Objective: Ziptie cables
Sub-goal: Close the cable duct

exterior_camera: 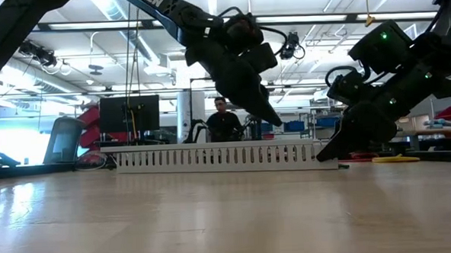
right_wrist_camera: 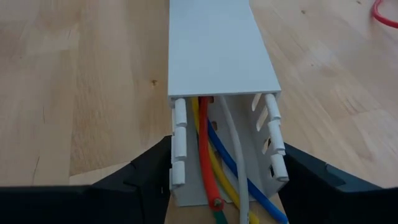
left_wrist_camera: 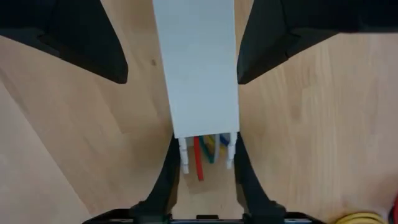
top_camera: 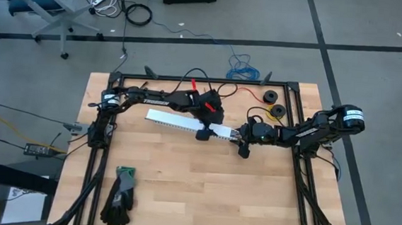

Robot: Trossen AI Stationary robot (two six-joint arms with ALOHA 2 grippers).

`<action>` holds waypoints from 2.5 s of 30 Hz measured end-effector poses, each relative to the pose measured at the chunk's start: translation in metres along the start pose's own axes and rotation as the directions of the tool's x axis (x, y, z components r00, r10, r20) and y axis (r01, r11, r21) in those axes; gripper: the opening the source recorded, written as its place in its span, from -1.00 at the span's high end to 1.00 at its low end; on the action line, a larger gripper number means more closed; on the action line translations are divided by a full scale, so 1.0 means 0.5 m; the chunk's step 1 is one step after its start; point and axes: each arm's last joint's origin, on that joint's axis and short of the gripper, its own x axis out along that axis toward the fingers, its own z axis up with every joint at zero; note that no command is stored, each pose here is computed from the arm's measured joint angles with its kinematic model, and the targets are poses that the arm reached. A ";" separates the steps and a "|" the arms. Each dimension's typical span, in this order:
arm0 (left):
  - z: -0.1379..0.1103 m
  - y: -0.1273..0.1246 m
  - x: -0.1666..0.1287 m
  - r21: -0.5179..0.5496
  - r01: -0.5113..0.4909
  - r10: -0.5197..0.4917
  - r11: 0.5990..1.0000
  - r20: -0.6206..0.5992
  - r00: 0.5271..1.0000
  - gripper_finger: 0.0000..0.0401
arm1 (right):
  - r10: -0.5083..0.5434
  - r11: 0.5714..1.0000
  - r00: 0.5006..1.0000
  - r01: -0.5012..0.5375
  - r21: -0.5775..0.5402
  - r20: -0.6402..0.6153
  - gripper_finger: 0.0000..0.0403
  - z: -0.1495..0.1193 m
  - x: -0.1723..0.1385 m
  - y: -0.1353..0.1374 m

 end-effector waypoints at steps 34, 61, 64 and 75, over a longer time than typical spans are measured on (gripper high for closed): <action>0.013 -0.005 0.006 0.012 -0.101 0.100 0.995 0.023 0.995 0.78 | -0.002 1.000 1.000 0.002 -0.002 -0.001 -0.17 0.000 0.000 0.000; -0.013 -0.008 0.074 -0.018 -0.064 0.064 0.998 0.019 0.998 0.99 | -0.002 1.000 1.000 0.002 0.000 0.009 -0.16 0.001 0.000 0.000; -0.010 -0.007 0.077 -0.014 -0.069 0.069 0.998 0.042 0.997 0.99 | -0.001 1.000 1.000 0.001 0.000 0.009 -0.16 0.001 0.000 0.000; -0.005 -0.006 0.092 0.004 -0.077 0.077 0.997 0.098 0.992 0.99 | 0.000 1.000 1.000 0.000 0.001 0.014 -0.16 0.002 0.000 0.000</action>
